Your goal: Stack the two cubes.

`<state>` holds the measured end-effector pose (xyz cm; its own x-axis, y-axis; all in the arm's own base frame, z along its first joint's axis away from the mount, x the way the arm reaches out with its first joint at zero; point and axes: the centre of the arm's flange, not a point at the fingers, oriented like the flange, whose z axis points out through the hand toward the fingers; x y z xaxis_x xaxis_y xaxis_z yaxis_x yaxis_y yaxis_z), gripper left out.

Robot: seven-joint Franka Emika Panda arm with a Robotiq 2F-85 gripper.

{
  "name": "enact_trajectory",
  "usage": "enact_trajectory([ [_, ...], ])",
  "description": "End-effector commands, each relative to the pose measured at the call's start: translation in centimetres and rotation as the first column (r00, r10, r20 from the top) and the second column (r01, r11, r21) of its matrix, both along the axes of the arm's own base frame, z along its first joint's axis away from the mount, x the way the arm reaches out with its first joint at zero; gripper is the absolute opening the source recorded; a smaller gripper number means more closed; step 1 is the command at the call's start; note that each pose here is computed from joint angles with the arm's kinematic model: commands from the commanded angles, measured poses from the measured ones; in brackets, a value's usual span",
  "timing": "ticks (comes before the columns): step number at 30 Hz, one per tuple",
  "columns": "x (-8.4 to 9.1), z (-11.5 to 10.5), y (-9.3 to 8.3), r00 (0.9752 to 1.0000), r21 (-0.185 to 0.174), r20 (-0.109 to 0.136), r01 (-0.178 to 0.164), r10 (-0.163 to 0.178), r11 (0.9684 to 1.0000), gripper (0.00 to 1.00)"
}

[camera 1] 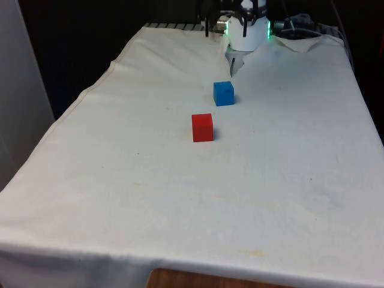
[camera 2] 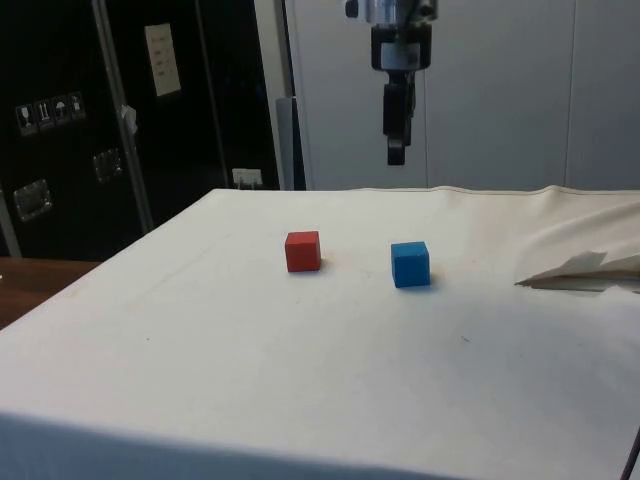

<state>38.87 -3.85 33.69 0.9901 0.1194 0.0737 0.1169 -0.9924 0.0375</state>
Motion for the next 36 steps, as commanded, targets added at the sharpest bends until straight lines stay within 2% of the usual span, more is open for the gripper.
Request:
enact_trajectory([
  [1,0.1,-0.1,0.0,0.9999,0.010,0.009,-0.011,0.010,0.9999,1.00],
  [5,0.0,-0.4,0.0,0.9991,0.014,0.014,-0.040,0.040,0.9991,1.00],
  [6,0.0,-0.3,-0.2,0.9995,0.004,0.003,-0.030,0.030,0.9995,1.00],
  [7,0.0,-0.6,0.0,0.9983,0.017,0.016,-0.056,0.056,0.9983,1.00],
  [12,0.0,-1.0,0.0,0.9954,0.020,0.021,-0.094,0.094,0.9953,1.00],
  [14,0.0,-1.3,0.0,0.9927,0.023,0.024,-0.119,0.118,0.9927,1.00],
  [15,0.0,-1.2,-0.1,0.9940,0.014,0.015,-0.109,0.108,0.9940,1.00],
  [16,0.0,-1.5,-0.1,0.9918,0.023,0.024,-0.126,0.126,0.9917,1.00],
  [21,-0.1,-2.0,-0.3,0.9876,0.022,0.022,-0.156,0.155,0.9875,1.00],
  [23,-0.1,-2.3,-0.2,0.9842,0.021,0.017,-0.177,0.176,0.9841,1.00],
  [24,-0.1,-2.2,-0.4,0.9854,0.015,0.007,-0.170,0.170,0.9853,1.00],
  [25,-0.1,-2.4,-0.3,0.9830,0.021,0.016,-0.183,0.183,0.9828,1.00],
  [28,-0.1,-2.7,-0.3,0.9790,0.019,0.016,-0.203,0.203,0.9789,1.00],
  [29,-0.1,-2.9,-0.3,0.9764,0.017,0.014,-0.216,0.216,0.9763,1.00],
  [32,-0.1,-3.2,-0.3,0.9727,0.014,0.010,-0.232,0.232,0.9726,1.00],
  [33,-0.1,-3.2,-0.4,0.9739,0.011,0.001,-0.227,0.227,0.9738,1.00],
  [34,-0.1,-3.3,-0.3,0.9720,0.014,0.009,-0.235,0.235,0.9719,1.00],
  [36,-0.1,-3.4,-0.4,0.9700,0.013,0.005,-0.243,0.243,0.9700,1.00],
])
